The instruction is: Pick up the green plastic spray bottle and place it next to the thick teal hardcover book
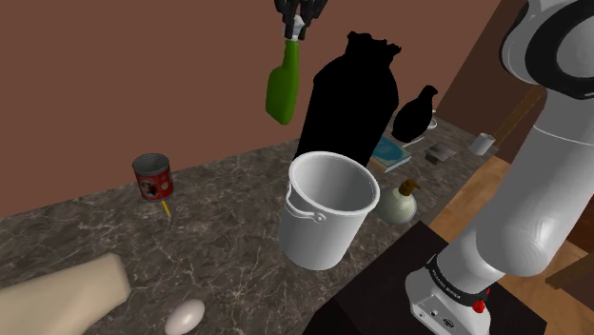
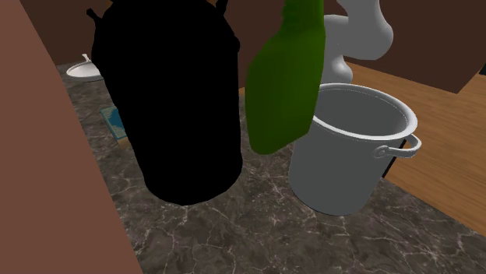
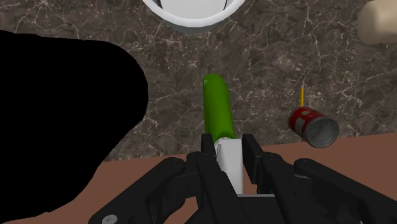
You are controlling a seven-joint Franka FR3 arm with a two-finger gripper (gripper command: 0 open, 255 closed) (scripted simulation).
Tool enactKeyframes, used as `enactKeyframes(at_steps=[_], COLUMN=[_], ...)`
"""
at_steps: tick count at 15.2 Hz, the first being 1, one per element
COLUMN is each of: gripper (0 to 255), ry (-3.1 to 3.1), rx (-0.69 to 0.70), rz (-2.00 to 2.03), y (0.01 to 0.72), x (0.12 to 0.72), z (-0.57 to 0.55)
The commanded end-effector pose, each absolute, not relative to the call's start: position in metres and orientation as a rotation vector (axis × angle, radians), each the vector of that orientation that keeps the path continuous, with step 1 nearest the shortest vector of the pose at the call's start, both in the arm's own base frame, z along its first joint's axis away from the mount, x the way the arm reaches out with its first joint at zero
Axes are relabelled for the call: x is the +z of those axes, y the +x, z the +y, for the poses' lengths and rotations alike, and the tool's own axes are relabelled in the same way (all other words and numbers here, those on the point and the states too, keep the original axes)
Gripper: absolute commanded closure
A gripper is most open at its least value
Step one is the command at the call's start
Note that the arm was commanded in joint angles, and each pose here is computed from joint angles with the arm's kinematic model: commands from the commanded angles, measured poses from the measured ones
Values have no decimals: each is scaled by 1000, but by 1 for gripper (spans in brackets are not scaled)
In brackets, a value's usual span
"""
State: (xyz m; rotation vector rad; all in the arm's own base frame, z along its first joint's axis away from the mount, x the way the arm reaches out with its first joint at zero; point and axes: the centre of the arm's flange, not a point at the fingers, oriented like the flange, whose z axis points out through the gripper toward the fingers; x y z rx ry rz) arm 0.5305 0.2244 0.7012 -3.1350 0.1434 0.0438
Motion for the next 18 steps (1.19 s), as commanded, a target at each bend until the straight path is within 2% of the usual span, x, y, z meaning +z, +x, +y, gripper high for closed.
enactKeyframes(at_steps=[1, 6, 18], gripper=[255, 255, 255], ry=[-3135, -3135, -3135], rx=[44, 44, 44], rz=[144, 144, 144], y=[530, 530, 472], x=[712, 736, 737], z=[223, 223, 76])
